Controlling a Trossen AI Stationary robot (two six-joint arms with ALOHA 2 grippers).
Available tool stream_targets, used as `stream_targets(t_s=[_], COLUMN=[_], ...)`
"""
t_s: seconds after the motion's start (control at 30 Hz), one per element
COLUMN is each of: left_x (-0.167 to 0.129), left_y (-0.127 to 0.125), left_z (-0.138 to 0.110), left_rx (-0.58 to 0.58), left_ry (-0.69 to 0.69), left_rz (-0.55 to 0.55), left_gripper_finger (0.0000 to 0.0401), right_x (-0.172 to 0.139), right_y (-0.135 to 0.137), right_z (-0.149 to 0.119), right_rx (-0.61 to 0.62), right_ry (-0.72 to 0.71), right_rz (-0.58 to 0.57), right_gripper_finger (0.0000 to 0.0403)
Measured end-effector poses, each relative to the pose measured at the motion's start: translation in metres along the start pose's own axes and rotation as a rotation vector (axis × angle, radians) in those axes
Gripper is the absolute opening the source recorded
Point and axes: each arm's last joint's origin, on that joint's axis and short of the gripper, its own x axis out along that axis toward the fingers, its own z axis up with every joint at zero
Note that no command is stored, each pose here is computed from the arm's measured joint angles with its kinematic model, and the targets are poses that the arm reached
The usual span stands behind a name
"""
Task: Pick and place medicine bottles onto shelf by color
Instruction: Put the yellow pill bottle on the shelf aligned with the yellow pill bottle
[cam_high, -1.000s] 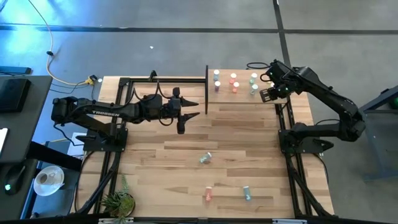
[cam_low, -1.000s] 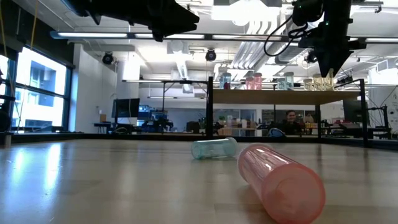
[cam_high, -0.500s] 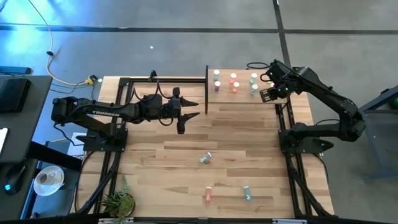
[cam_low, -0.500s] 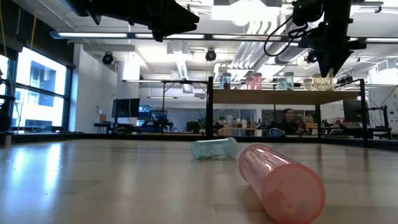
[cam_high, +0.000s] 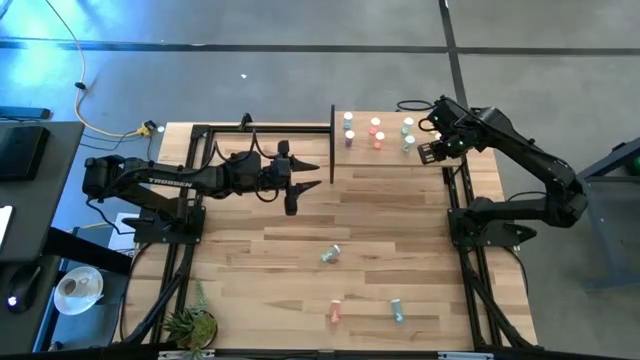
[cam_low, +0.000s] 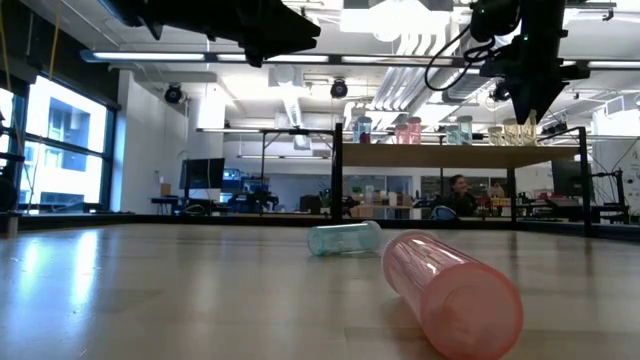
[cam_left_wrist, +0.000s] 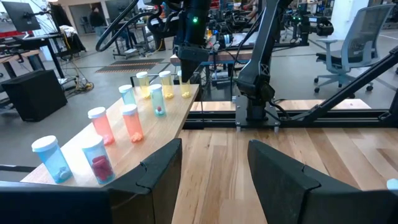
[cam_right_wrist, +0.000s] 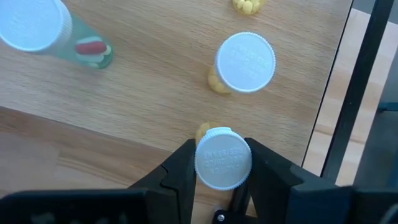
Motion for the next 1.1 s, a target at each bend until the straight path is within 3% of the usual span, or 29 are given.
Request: stream_targets(t_s=[0.7, 1.1], left_x=[0.0000, 0.0000], left_y=[0.0000, 0.0000], left_z=[0.0000, 0.0000], left_rx=[-0.002, -0.050], left_ry=[0.000, 0.000], left_rz=[0.000, 0.000], left_gripper_finger=[0.0172, 0.0172], right_x=[0.0000, 0.0011], right_y=[0.0000, -0.0002], right_z=[-0.0010, -0.0024], right_rx=[-0.006, 0.009], right_ry=[0.015, 0.035], right_rz=[0.010, 0.007], right_gripper_finger=[0.0113, 0.0205])
